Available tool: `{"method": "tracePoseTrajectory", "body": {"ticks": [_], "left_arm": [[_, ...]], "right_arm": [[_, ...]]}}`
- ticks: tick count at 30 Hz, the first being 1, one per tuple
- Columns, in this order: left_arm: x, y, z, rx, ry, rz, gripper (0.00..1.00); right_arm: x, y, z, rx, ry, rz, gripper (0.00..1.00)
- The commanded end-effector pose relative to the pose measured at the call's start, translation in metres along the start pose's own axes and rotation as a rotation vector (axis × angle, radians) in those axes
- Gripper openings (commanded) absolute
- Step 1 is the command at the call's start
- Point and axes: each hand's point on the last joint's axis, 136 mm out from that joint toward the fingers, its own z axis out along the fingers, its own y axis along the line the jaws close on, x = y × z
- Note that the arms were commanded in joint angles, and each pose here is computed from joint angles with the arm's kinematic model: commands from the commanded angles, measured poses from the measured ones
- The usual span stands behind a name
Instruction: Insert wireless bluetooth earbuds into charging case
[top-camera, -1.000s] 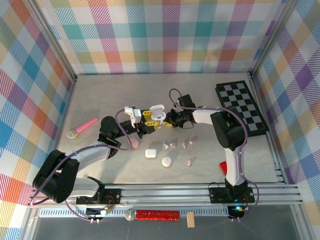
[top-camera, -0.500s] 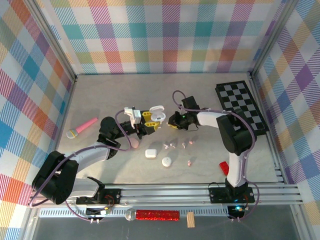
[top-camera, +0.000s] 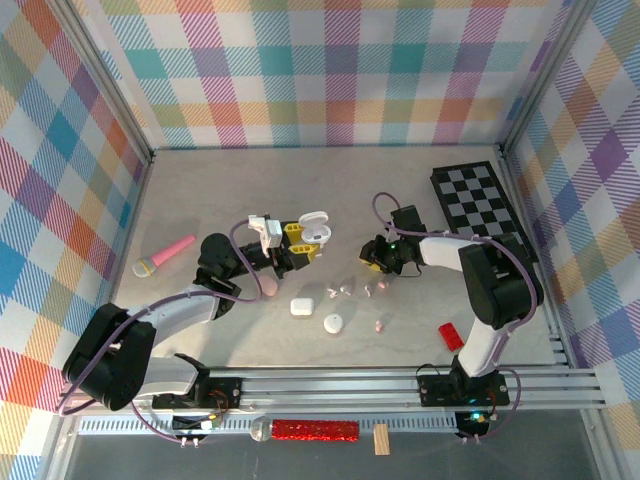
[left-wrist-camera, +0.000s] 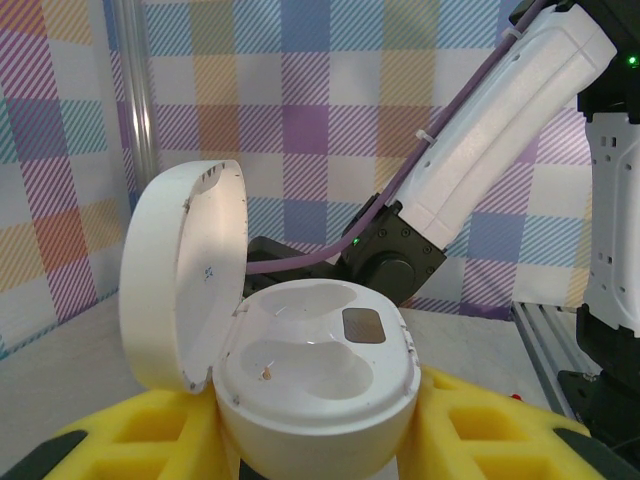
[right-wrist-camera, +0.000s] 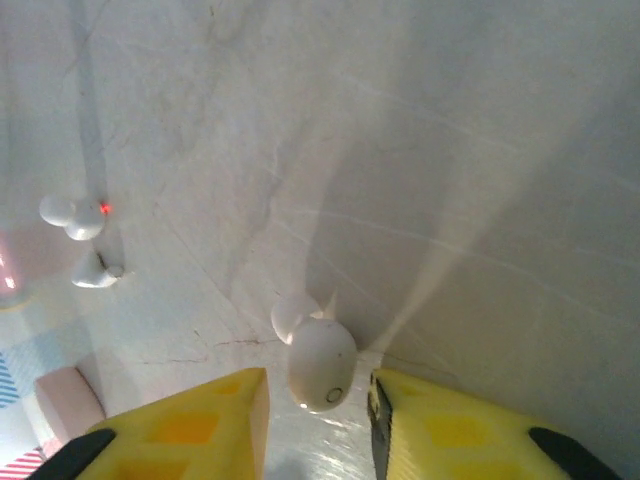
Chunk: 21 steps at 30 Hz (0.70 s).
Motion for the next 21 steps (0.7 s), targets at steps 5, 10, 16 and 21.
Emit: {"method": "tracePoseTrajectory", "body": {"ticks": [5,10,16,21], "left_arm": [[-0.007,-0.004,-0.005,0.010,-0.018,0.046,0.38],[-0.009,0.004,-0.013,-0.031,-0.019,0.052,0.39],[-0.010,0.013,-0.019,-0.073,-0.005,0.057,0.39],[-0.015,0.018,-0.019,-0.084,-0.016,0.059,0.39]], "right_arm": [[0.011,0.013,-0.004,-0.051,0.035,-0.018,0.40],[0.014,0.027,0.000,-0.074,0.047,-0.050,0.40],[0.011,0.051,0.007,-0.109,0.057,-0.114,0.41],[0.006,0.058,-0.004,-0.087,0.031,-0.199,0.44]]}}
